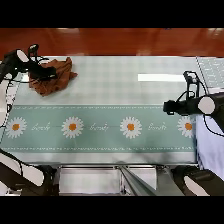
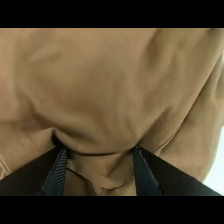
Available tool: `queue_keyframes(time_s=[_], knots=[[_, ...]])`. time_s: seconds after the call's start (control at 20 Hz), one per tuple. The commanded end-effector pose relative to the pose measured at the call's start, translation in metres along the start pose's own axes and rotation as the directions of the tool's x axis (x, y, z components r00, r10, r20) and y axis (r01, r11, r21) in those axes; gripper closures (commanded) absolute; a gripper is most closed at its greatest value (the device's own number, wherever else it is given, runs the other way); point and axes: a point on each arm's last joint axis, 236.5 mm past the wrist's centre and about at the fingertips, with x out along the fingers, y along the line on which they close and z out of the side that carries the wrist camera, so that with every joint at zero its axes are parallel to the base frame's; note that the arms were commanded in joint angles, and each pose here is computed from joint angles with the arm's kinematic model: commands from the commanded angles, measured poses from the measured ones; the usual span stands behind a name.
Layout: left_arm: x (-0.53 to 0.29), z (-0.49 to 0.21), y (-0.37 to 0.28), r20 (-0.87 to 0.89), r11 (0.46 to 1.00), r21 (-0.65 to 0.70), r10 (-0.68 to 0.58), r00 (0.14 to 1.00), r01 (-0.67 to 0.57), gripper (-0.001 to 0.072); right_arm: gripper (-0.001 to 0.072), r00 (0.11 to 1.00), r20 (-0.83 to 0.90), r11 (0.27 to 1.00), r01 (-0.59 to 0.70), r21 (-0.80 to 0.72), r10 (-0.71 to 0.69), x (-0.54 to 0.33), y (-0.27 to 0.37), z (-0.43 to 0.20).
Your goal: Fold the shirts.
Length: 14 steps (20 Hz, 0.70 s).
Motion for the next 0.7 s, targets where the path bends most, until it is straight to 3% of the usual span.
queue_keyframes(time_s=[0.0,0.05,0.1,0.25,0.45,0.65], knots=[[0.015,-0.023,-0.006,-0.094,0.997,0.081,0.01,0.996,-0.003,0.0227,0.0327,1.0,0.004,1.0,-0.009,0.019,0.009,0.0,0.002,0.001],[0.014,-0.027,-0.009,-0.113,0.996,0.085,0.007,0.994,0.002,0.0491,0.0327,1.0,0.003,1.0,-0.013,0.022,0.013,0.0,0.003,0.0],[0.009,-0.03,-0.011,-0.136,0.997,0.082,0.001,0.991,0.01,0.0672,0.0327,1.0,0.0,1.0,-0.018,0.025,0.018,0.0,0.004,0.0],[-0.029,-0.015,-0.028,-0.135,0.995,0.093,-0.016,0.991,0.029,0.0672,0.0327,0.999,-0.004,0.999,-0.036,0.035,0.036,-0.002,0.008,-0.002],[-0.153,0.049,-0.079,0.153,0.988,0.107,-0.123,0.981,0.107,0.0673,0.0328,0.993,0.101,0.998,-0.063,0.017,0.06,-0.033,0.01,0.01],[-0.307,0.082,-0.15,0.468,0.943,0.199,-0.331,0.819,0.267,0.0673,0.0328,0.966,0.239,0.995,-0.102,0.007,0.097,-0.079,0.011,0.018]])
